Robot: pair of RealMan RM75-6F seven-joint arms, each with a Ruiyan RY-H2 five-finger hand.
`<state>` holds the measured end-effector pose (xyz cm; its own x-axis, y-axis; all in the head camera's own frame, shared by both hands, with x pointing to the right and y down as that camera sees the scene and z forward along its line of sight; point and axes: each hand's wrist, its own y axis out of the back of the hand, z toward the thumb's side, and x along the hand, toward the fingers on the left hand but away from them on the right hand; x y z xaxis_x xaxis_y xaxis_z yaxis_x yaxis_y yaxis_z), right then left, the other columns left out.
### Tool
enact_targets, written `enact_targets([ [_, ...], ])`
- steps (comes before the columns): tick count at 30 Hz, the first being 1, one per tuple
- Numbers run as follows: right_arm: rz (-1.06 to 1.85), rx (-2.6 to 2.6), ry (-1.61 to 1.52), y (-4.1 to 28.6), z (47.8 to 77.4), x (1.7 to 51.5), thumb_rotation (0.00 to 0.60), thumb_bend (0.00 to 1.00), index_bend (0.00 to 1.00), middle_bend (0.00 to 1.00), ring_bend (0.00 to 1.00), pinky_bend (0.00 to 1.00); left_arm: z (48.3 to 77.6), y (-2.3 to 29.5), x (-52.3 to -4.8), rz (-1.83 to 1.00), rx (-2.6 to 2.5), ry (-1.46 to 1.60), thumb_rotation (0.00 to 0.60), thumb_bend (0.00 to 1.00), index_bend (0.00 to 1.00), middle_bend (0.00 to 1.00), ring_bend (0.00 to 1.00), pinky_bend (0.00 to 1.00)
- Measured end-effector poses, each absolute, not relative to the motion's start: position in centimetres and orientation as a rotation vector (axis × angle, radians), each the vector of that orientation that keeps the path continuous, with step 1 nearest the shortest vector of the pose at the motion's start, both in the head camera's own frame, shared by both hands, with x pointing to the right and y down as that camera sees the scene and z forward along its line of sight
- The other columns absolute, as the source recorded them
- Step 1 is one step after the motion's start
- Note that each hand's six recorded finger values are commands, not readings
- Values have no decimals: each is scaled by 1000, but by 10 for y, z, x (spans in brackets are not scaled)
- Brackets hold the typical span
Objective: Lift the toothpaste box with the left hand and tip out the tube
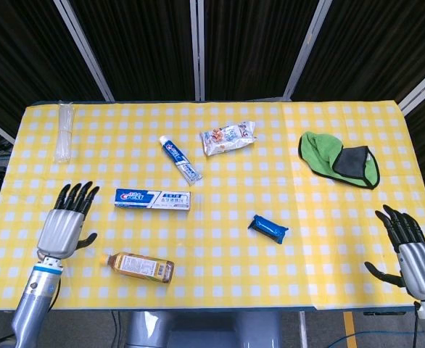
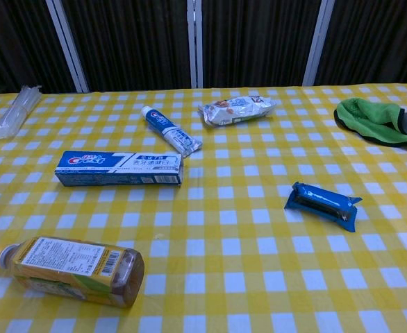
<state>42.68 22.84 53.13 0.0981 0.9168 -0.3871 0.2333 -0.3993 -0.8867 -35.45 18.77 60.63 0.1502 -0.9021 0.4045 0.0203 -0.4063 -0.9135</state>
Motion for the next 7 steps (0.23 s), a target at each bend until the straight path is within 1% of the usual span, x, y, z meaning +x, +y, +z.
enact_targets([
  [4,1356,-1718,-1116,229,536,426,600,80,0,0,0,0,592,217,-385,-1396,-1491,920,600,171,0,0,0,0],
  [7,1362,-1713,-1104,230,538,425,600,80,0,0,0,0,585,233,-399,-1401,-1470,950,600,171,0,0,0,0],
])
